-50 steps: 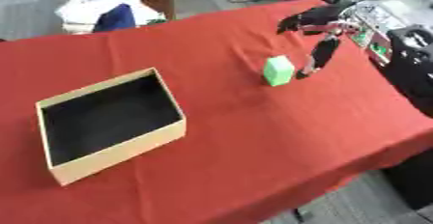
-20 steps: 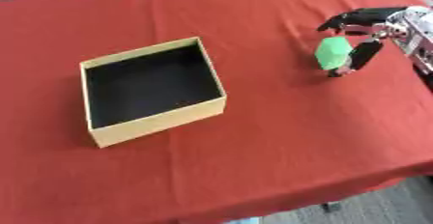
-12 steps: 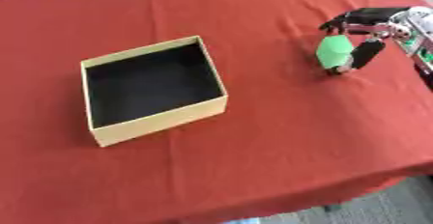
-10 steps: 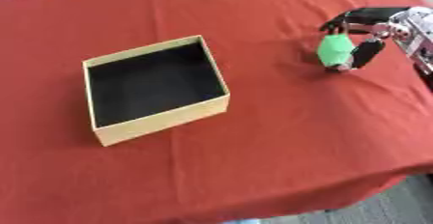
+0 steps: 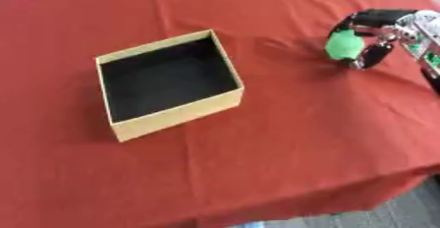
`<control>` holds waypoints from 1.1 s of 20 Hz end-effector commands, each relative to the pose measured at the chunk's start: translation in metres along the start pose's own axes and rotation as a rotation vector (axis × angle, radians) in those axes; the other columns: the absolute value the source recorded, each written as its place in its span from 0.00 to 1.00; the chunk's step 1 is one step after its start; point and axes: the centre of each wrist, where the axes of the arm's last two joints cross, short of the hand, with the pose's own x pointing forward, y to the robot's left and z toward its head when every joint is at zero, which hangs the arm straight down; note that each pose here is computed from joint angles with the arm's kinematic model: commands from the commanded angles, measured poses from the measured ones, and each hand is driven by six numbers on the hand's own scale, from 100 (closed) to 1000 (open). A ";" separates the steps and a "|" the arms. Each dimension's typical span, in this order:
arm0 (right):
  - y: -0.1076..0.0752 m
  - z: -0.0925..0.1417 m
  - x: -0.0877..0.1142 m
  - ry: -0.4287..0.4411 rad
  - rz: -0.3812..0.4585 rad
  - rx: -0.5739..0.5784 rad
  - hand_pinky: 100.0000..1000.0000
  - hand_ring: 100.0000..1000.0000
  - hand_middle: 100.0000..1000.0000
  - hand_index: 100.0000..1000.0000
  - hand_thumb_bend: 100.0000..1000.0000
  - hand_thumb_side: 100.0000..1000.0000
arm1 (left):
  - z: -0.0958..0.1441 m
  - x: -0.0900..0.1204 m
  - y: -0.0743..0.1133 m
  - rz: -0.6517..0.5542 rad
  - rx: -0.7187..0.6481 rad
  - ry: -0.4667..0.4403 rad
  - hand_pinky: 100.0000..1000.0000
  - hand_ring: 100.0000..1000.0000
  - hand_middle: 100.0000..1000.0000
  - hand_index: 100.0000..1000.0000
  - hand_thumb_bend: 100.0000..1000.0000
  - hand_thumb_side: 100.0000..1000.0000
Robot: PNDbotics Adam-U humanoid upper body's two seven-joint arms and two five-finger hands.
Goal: Pick up objects on the table and place them in the box.
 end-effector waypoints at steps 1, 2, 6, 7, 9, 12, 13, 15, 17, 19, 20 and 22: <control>-0.014 0.011 -0.009 0.018 0.020 -0.042 0.73 0.69 0.49 0.73 0.03 0.00 | -0.005 0.006 0.004 -0.010 0.004 -0.033 0.46 0.22 0.14 0.45 0.00 0.44; -0.017 0.013 -0.007 0.010 0.020 -0.056 0.73 0.69 0.48 0.71 0.03 0.00 | -0.005 0.006 0.004 -0.011 0.005 -0.033 0.46 0.22 0.14 0.45 0.00 0.44; -0.030 0.019 0.001 -0.035 0.026 -0.116 0.72 0.67 0.44 0.68 0.00 0.00 | -0.004 0.006 0.005 -0.014 0.004 -0.032 0.46 0.22 0.14 0.45 0.00 0.44; -0.035 0.021 0.004 -0.048 0.026 -0.132 0.72 0.66 0.43 0.68 0.00 0.00 | -0.004 0.006 0.005 -0.015 0.004 -0.031 0.46 0.22 0.14 0.45 0.00 0.45; -0.043 0.026 0.010 -0.075 0.024 -0.166 0.71 0.66 0.42 0.67 0.00 0.00 | -0.004 0.006 0.005 -0.016 0.004 -0.030 0.46 0.22 0.14 0.45 0.00 0.45; -0.054 0.034 0.018 -0.106 0.015 -0.215 0.71 0.65 0.41 0.66 0.00 0.00 | -0.004 0.006 0.006 -0.018 0.004 -0.030 0.46 0.22 0.14 0.45 0.00 0.45; -0.058 0.037 0.021 -0.116 0.013 -0.233 0.71 0.65 0.41 0.65 0.00 0.00 | -0.004 0.006 0.006 -0.019 0.005 -0.030 0.46 0.22 0.14 0.45 0.00 0.45; -0.065 0.042 0.027 -0.130 0.007 -0.264 0.71 0.65 0.41 0.65 0.00 0.05 | -0.004 0.006 0.006 -0.020 0.004 -0.029 0.46 0.22 0.14 0.45 0.00 0.45; -0.071 0.045 0.033 -0.143 0.002 -0.285 0.71 0.64 0.41 0.65 0.00 0.07 | -0.004 0.006 0.006 -0.020 0.004 -0.029 0.46 0.22 0.14 0.45 0.00 0.45; -0.076 0.047 0.039 -0.155 0.001 -0.297 0.71 0.64 0.40 0.65 0.00 0.12 | -0.004 0.005 0.006 -0.021 0.004 -0.029 0.46 0.22 0.14 0.45 0.00 0.45; -0.078 0.048 0.042 -0.162 0.002 -0.302 0.70 0.64 0.40 0.65 0.00 0.16 | -0.004 0.005 0.006 -0.021 0.003 -0.029 0.46 0.22 0.14 0.45 0.00 0.45; -0.083 0.048 0.047 -0.174 0.004 -0.309 0.70 0.64 0.40 0.65 0.00 0.19 | -0.004 0.005 0.006 -0.021 0.002 -0.028 0.46 0.22 0.14 0.45 0.00 0.45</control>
